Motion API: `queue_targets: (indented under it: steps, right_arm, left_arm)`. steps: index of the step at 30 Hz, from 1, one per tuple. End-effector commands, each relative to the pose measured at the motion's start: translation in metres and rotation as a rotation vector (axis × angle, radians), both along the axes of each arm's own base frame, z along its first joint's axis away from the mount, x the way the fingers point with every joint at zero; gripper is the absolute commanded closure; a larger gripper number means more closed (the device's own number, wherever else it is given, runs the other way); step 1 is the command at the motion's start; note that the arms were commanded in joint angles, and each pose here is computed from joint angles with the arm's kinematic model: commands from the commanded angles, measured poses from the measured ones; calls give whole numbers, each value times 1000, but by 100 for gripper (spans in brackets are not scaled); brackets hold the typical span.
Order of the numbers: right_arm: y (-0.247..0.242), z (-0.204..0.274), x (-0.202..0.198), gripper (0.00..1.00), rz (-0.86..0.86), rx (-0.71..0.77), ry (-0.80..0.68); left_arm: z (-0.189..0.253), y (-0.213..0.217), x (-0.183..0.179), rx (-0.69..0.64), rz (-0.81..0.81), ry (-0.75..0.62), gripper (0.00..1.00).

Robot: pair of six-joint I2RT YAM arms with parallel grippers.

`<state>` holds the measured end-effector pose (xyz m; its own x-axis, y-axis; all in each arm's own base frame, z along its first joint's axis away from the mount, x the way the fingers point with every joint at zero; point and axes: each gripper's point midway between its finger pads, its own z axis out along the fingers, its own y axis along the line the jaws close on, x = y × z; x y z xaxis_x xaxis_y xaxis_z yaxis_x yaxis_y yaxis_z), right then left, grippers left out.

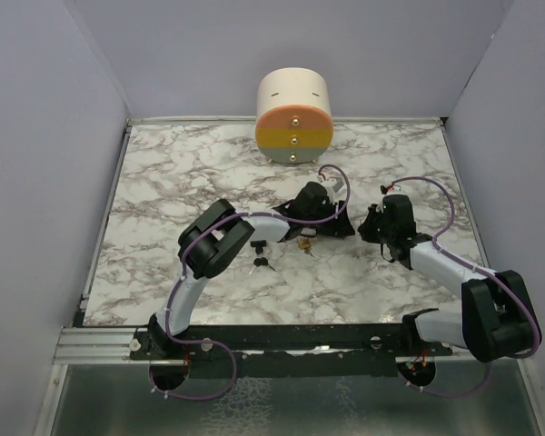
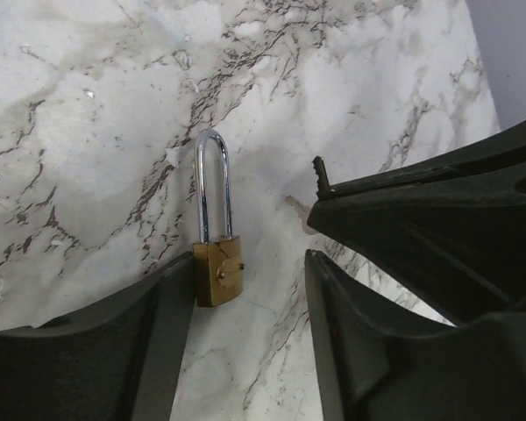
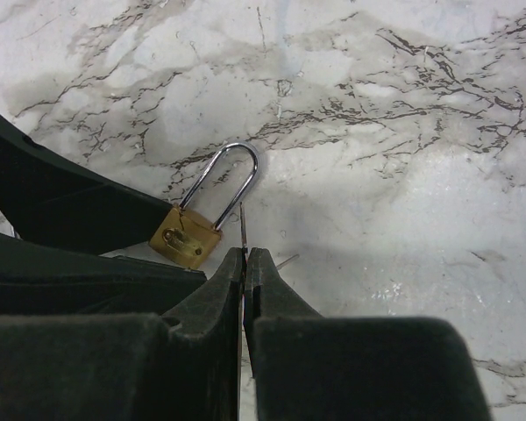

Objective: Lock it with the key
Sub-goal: Place the lock at the center of the board, then place the key at the center of the board.

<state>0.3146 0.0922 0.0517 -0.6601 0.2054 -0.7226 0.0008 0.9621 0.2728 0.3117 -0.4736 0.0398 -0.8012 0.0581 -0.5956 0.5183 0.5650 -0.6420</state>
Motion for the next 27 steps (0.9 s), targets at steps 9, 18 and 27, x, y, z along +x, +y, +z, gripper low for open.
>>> queue_targets:
  steps: [9,18,27]
  right_arm:
    - [-2,6,9,99,-29,-9,-6]
    - [-6,6,10,99,-52,-23,0]
    - [-1,0,10,99,-34,-6,22]
  left_arm:
    - [-2,11,-8,7,52,34,39]
    - [0,20,-23,9,48,53,38]
    - [13,23,-19,-3,79,22,37]
